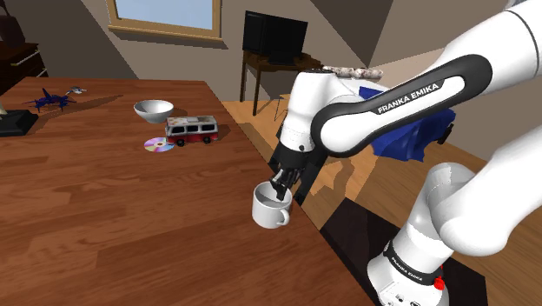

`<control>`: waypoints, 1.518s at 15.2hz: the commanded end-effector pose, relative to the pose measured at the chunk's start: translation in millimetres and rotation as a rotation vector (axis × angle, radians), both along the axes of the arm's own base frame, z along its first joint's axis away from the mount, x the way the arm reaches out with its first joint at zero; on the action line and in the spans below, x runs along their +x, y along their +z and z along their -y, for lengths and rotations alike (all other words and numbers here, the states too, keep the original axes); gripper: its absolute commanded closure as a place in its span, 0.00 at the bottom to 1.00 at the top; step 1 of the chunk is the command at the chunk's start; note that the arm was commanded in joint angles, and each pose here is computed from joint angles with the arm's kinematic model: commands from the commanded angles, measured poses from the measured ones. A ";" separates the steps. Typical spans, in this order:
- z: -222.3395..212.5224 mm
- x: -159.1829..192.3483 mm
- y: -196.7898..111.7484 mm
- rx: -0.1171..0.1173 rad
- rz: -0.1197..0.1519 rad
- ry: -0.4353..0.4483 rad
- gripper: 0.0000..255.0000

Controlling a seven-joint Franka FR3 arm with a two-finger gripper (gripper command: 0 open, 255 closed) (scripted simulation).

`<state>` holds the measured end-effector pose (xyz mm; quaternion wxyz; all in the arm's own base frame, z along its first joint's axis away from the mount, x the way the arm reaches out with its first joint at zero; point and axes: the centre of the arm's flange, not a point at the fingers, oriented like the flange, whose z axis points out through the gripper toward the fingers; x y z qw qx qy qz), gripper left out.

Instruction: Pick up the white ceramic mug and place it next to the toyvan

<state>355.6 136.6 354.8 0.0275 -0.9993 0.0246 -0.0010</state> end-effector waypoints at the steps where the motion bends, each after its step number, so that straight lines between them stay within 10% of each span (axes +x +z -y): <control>1: 0.1 0.4 10.7 0.000 0.000 0.000 1.00; 23: 0.1 0.4 126.9 0.000 0.000 0.000 1.00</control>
